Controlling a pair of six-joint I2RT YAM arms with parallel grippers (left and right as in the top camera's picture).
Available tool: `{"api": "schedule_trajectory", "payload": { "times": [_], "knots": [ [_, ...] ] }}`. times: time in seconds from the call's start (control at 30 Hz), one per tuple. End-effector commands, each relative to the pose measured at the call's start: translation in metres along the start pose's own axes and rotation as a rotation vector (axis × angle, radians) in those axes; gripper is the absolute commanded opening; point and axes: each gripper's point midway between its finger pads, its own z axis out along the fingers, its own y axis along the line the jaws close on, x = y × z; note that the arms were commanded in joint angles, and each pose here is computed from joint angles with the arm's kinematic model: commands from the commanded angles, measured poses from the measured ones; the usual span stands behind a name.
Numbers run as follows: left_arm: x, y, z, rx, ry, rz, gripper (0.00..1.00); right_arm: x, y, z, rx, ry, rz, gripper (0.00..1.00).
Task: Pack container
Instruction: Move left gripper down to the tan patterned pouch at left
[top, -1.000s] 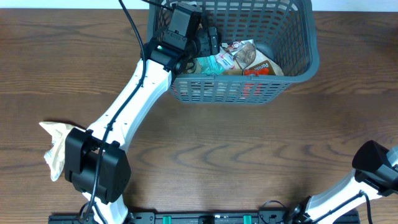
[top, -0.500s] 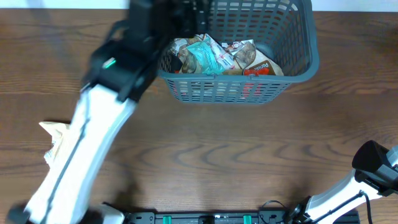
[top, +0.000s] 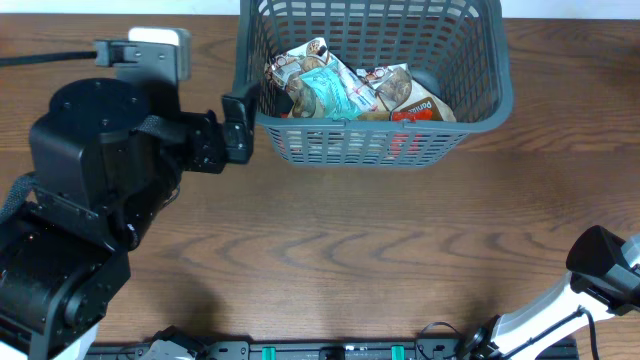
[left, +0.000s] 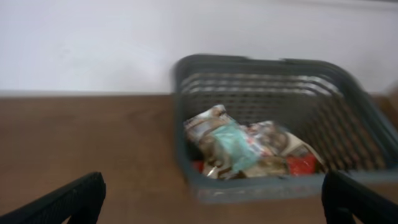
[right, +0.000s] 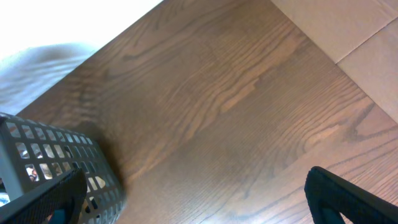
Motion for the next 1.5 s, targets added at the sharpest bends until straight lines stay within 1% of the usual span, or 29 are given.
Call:
{"api": "schedule_trajectory", "payload": {
  "times": [0.0, 0.03, 0.07, 0.13, 0.27, 0.4, 0.53, 0.67, 0.83, 0.93, 1.0, 1.07, 1.17, 1.23, 1.37, 1.47],
  "knots": [
    [-0.001, 0.062, -0.009, -0.324, -0.097, -0.384, 0.99, 0.001, -0.001, 0.002, -0.001, 0.01, 0.017, 0.99],
    [0.004, 0.077, -0.014, -0.404, -0.123, -0.482, 0.99, 0.001, -0.001, 0.002, -0.001, 0.01, 0.017, 0.99],
    [0.012, 0.096, -0.022, -0.499, -0.157, -0.612, 0.99, 0.001, -0.001, 0.002, -0.001, 0.01, 0.017, 0.99],
    [0.032, 0.122, -0.038, -0.643, -0.21, -0.83, 0.99, 0.001, -0.001, 0.002, -0.001, 0.01, 0.017, 0.99],
    [0.075, 0.159, -0.072, -0.888, -0.287, -1.163, 0.99, 0.001, -0.001, 0.002, -0.001, 0.01, 0.017, 0.99],
    [0.094, 0.178, -0.08, -0.995, -0.308, -1.203, 0.99, 0.001, -0.001, 0.002, -0.001, 0.01, 0.017, 0.99],
    [0.117, 0.186, -0.079, -1.063, -0.255, -1.234, 0.99, 0.001, -0.001, 0.002, -0.001, 0.01, 0.017, 0.99],
    [0.144, 0.195, -0.072, -1.164, -0.202, -1.263, 0.99, 0.001, -0.001, 0.002, -0.001, 0.01, 0.017, 0.99],
    [0.191, 0.204, -0.06, -1.317, -0.185, -1.409, 0.99, 0.001, -0.001, 0.002, -0.001, 0.01, 0.017, 0.99],
    [0.216, 0.211, -0.045, -1.362, -0.156, -1.455, 0.99, 0.001, -0.001, 0.002, -0.001, 0.01, 0.017, 0.99],
    [0.233, 0.214, -0.034, -1.386, -0.111, -1.483, 0.98, 0.001, -0.001, 0.002, -0.001, 0.009, 0.017, 0.99],
    [0.242, 0.219, -0.024, -1.386, -0.051, -1.427, 0.99, 0.001, -0.001, 0.002, -0.001, 0.01, 0.017, 0.99],
    [0.245, 0.228, 0.0, -1.315, 0.123, -1.224, 0.99, 0.001, -0.001, 0.002, -0.001, 0.01, 0.017, 0.99],
    [0.246, 0.232, 0.009, -1.298, 0.205, -1.127, 0.99, 0.001, -0.001, 0.002, -0.001, 0.01, 0.017, 0.99],
    [0.259, 0.245, 0.013, -1.38, 0.271, -1.122, 0.99, 0.001, -0.001, 0.002, -0.001, 0.01, 0.017, 0.99],
    [0.271, 0.258, 0.014, -1.444, 0.319, -1.169, 0.99, 0.001, -0.001, 0.002, -0.001, 0.01, 0.017, 0.99]
  ]
}}
